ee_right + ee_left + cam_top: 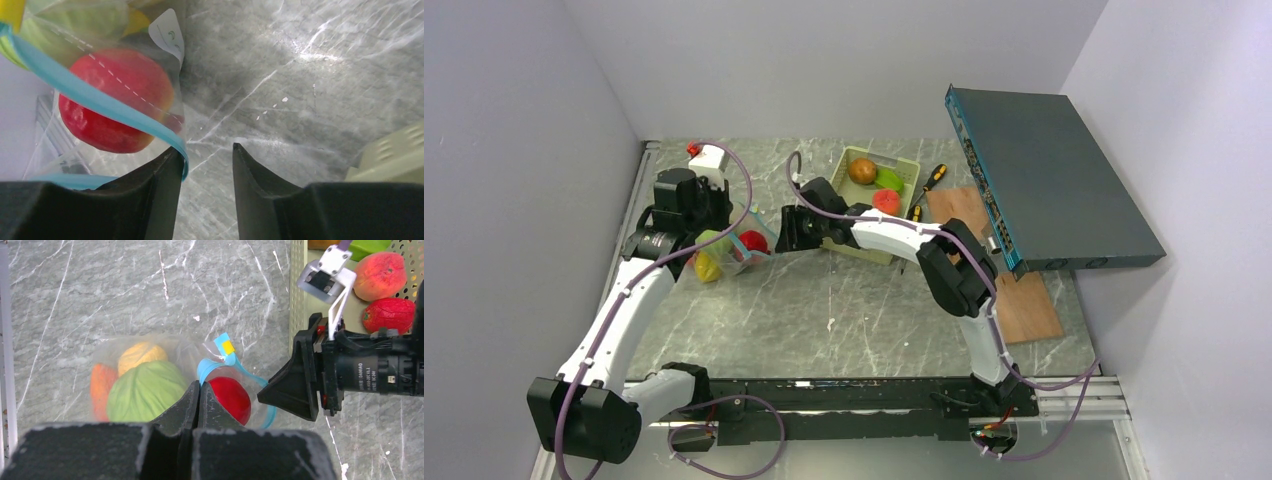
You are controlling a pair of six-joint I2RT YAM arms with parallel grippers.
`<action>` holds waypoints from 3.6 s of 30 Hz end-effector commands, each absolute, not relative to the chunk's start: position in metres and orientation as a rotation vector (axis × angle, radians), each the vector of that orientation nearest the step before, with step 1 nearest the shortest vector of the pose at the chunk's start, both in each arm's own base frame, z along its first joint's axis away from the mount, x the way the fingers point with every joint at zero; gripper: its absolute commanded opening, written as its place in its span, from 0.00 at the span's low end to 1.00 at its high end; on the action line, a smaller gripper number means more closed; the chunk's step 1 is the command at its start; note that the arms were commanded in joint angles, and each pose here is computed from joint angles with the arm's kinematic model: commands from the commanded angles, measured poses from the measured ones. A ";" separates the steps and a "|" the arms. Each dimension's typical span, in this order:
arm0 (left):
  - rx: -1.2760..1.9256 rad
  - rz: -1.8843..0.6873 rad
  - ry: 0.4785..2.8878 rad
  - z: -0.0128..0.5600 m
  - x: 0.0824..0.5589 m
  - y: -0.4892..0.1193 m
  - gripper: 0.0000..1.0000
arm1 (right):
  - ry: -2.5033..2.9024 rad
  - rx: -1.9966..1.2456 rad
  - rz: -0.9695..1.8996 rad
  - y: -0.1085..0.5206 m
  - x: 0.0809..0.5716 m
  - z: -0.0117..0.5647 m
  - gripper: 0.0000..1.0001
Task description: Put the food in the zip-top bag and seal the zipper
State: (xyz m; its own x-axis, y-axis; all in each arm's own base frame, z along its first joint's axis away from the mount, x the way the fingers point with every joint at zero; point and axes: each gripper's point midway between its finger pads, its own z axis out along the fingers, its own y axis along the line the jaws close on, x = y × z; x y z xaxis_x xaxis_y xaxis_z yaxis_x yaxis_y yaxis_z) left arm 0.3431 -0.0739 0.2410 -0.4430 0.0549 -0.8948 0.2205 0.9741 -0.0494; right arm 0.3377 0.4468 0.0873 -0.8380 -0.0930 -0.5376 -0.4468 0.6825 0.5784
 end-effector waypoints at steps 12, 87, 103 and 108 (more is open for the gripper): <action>0.155 -0.164 1.930 0.270 0.339 -0.068 0.00 | 2.113 -0.417 1.363 0.492 0.339 0.232 0.00; -0.078 0.051 1.935 0.263 0.339 -0.024 0.00 | 1.941 -0.455 0.536 0.367 0.357 0.314 0.74; -0.078 0.059 1.935 0.262 0.339 -0.023 0.00 | 2.094 -0.242 -0.209 0.244 0.409 0.228 0.76; -0.078 0.058 1.932 0.263 0.339 -0.023 0.00 | 2.175 -0.282 -0.285 0.239 0.419 0.192 0.80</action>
